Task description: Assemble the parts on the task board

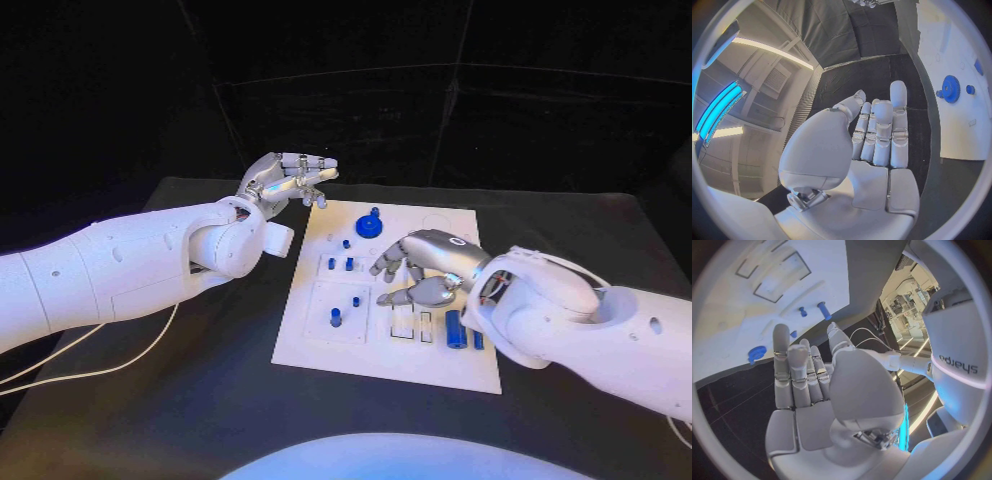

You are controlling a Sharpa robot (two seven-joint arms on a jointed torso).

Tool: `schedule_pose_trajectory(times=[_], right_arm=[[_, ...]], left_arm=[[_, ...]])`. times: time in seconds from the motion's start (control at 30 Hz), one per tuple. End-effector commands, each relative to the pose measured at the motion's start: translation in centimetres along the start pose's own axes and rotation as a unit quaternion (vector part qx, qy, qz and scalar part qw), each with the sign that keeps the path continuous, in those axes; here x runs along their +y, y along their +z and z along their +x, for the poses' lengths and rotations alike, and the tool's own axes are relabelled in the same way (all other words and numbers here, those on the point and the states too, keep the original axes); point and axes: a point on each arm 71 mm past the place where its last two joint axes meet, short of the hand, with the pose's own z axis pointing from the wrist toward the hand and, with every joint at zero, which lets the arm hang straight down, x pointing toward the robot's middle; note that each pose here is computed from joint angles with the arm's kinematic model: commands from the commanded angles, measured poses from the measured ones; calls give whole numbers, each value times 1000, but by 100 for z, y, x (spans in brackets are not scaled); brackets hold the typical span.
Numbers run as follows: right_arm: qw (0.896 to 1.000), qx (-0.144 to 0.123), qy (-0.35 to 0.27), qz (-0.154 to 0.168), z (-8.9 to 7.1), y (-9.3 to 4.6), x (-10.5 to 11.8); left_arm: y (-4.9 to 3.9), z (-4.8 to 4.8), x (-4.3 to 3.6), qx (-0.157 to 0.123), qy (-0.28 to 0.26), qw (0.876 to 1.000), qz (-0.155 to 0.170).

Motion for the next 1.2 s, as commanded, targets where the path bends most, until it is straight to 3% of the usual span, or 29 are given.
schedule_pose_trajectory(times=[0.03,0.2,0.53,0.77,1.2], right_arm=[[991,-41,114,65,-169,-171,-221],[970,-53,159,178,-282,-451,-605],[956,6,81,284,-165,-804,-809],[950,29,57,306,-12,-923,-789],[951,53,25,303,157,-915,-738]], left_arm=[[-4,-11,-19,2,-2,1000,4],[-13,-36,-22,-1,-1,1000,5],[-36,-71,-26,-4,0,1000,5],[-46,-68,-29,-4,0,1000,5],[-59,-83,-32,-4,0,1000,4]])
